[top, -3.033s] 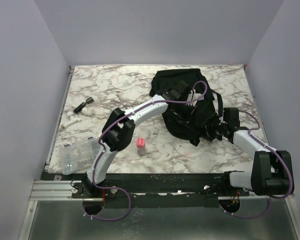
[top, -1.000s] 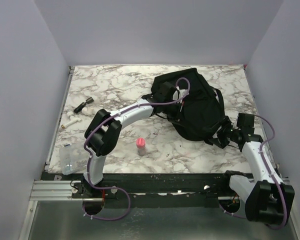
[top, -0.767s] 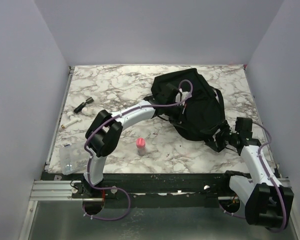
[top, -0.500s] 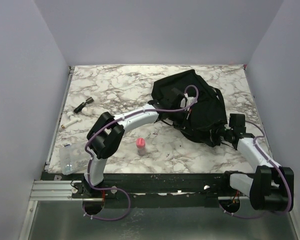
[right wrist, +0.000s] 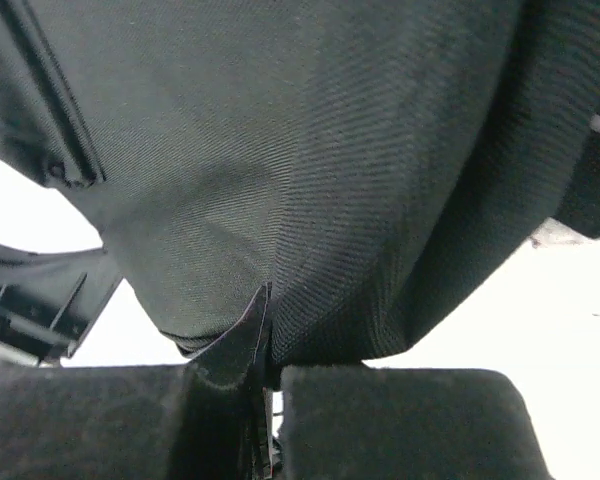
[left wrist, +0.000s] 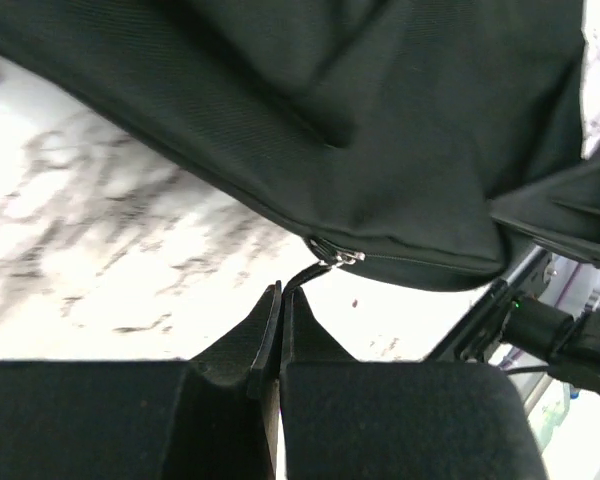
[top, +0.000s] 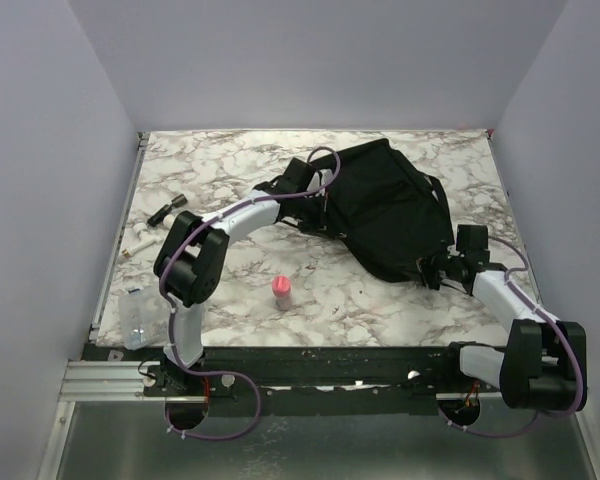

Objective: Pack the student bag
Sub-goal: Zip the student bag at the center of the board, then unzip the student bag at the center of the board.

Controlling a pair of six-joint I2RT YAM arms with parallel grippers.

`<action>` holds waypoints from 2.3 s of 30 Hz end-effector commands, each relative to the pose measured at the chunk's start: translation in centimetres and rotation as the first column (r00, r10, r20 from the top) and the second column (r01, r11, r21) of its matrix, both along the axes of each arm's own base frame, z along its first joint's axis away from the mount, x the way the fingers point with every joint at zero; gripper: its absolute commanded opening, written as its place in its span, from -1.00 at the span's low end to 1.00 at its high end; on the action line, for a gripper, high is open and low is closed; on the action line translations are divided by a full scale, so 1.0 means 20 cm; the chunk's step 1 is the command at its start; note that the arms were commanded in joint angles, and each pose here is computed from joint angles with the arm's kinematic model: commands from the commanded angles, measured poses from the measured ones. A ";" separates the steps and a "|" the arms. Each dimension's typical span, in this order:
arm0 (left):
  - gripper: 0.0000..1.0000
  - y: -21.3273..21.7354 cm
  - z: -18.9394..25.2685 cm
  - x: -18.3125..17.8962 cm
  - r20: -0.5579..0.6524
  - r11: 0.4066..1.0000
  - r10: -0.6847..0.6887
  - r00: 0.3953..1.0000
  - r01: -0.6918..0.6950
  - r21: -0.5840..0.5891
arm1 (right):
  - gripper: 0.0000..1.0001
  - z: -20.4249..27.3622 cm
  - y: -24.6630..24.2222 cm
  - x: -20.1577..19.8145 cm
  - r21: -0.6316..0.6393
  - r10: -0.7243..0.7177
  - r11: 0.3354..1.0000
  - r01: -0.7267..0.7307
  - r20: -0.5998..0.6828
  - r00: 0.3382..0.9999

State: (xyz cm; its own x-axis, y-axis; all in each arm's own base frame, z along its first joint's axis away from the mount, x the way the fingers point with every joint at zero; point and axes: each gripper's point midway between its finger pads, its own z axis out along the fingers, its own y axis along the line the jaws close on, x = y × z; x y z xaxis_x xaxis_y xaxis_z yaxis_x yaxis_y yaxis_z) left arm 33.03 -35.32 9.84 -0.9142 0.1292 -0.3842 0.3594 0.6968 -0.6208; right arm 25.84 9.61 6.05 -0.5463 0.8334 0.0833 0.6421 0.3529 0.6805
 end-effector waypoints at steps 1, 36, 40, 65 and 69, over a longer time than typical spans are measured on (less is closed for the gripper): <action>-1.00 0.20 -0.12 0.18 0.028 0.984 0.100 0.995 -0.103 0.144 | -0.99 0.08 0.00 0.07 -0.072 0.131 0.990 -0.123 0.126 0.983; 0.21 0.24 0.15 -0.24 -0.001 0.999 0.036 0.999 -0.036 -0.036 | 0.39 0.41 0.01 0.70 -0.531 0.414 0.812 -0.244 0.228 0.881; 0.20 0.18 0.10 -0.28 -0.031 0.997 -0.004 1.000 0.002 -0.075 | 0.29 0.35 -0.02 0.76 -0.492 0.379 0.838 -0.235 0.217 0.899; -0.12 0.06 -0.09 -0.30 -0.109 0.995 -0.047 0.993 0.037 -0.088 | -0.49 0.21 -0.02 0.88 -0.507 0.452 0.802 -0.314 0.173 0.875; -0.14 0.06 -0.09 -0.30 -0.110 0.995 -0.053 0.993 0.043 -0.089 | -0.49 0.20 -0.02 0.86 -0.511 0.459 0.797 -0.323 0.164 0.873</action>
State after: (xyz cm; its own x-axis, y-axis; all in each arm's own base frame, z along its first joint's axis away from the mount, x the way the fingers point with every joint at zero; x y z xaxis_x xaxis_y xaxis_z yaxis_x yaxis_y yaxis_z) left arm 27.20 -33.41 7.72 -0.9494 0.1245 -0.2884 0.2970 0.6550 -0.6948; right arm 42.88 9.62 10.20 -0.7704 0.4637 -0.4376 0.2045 0.8298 0.5192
